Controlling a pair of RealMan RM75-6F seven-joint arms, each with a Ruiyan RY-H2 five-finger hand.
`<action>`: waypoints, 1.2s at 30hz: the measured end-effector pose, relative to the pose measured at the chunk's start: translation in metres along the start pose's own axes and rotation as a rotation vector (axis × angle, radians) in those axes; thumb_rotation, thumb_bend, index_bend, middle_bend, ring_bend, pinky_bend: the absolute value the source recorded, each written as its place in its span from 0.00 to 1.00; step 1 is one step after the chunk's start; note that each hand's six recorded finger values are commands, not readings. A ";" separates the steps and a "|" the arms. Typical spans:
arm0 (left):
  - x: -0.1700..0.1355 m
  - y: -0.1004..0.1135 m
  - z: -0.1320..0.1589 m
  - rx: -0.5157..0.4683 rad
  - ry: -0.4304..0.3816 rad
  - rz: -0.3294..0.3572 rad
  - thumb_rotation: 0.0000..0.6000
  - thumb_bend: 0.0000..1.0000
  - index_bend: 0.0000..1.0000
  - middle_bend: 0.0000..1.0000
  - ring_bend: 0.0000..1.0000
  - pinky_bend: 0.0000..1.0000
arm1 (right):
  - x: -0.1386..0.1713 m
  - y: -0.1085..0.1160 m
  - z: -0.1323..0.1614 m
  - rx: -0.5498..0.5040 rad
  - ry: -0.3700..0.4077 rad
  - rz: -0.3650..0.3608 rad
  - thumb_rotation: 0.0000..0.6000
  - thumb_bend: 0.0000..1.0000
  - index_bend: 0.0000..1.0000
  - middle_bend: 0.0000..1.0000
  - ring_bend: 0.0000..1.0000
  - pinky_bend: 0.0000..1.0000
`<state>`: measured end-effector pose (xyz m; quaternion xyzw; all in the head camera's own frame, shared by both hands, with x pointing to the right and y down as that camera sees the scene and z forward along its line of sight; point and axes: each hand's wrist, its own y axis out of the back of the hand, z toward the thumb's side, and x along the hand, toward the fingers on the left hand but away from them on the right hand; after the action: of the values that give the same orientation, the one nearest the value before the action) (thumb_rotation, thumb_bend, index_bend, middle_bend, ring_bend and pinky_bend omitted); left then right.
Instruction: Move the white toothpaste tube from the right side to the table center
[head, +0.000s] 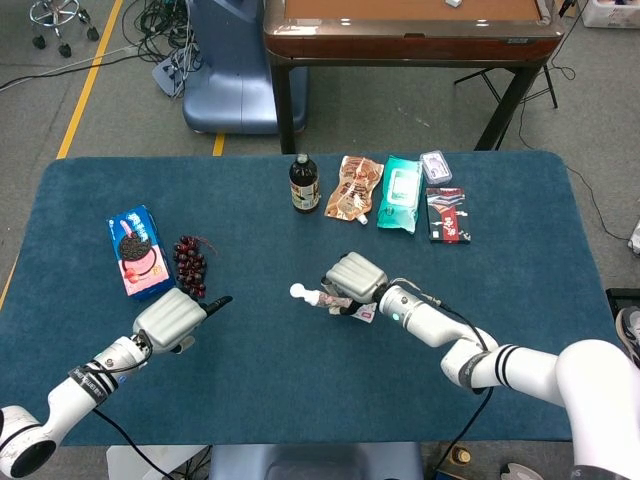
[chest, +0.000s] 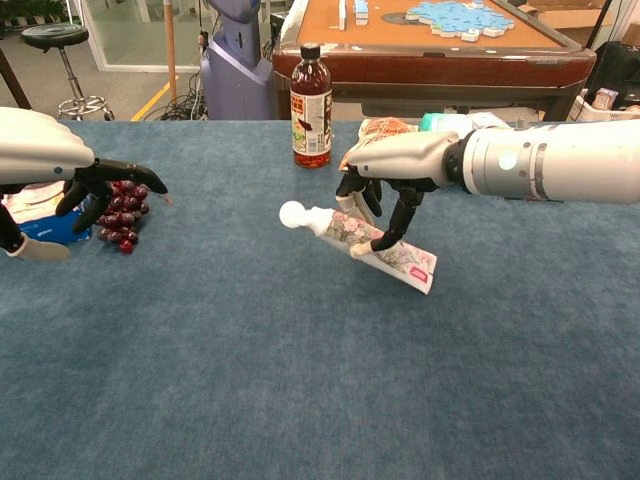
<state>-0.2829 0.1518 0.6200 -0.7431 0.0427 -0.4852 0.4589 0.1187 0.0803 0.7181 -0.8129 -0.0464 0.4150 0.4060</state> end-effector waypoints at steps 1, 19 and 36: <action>0.000 0.000 -0.001 -0.003 0.003 0.001 1.00 0.26 0.08 0.54 0.51 0.38 | 0.001 0.001 -0.001 0.004 -0.003 0.002 1.00 0.24 0.36 0.40 0.36 0.29; -0.029 -0.007 -0.059 -0.200 0.256 0.137 1.00 0.26 0.09 0.42 0.45 0.38 | 0.101 0.052 -0.069 -0.026 -0.206 -0.178 1.00 0.18 0.24 0.33 0.30 0.29; -0.120 -0.060 -0.113 -0.296 0.652 0.361 1.00 0.26 0.15 0.27 0.32 0.28 | 0.290 0.002 -0.144 -0.043 -0.667 -0.369 1.00 0.18 0.29 0.37 0.29 0.29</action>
<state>-0.4542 0.1751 0.5936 -0.5889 0.3854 -0.5957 0.3870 0.4092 0.1090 0.5788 -0.6195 -0.3304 0.5757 0.4192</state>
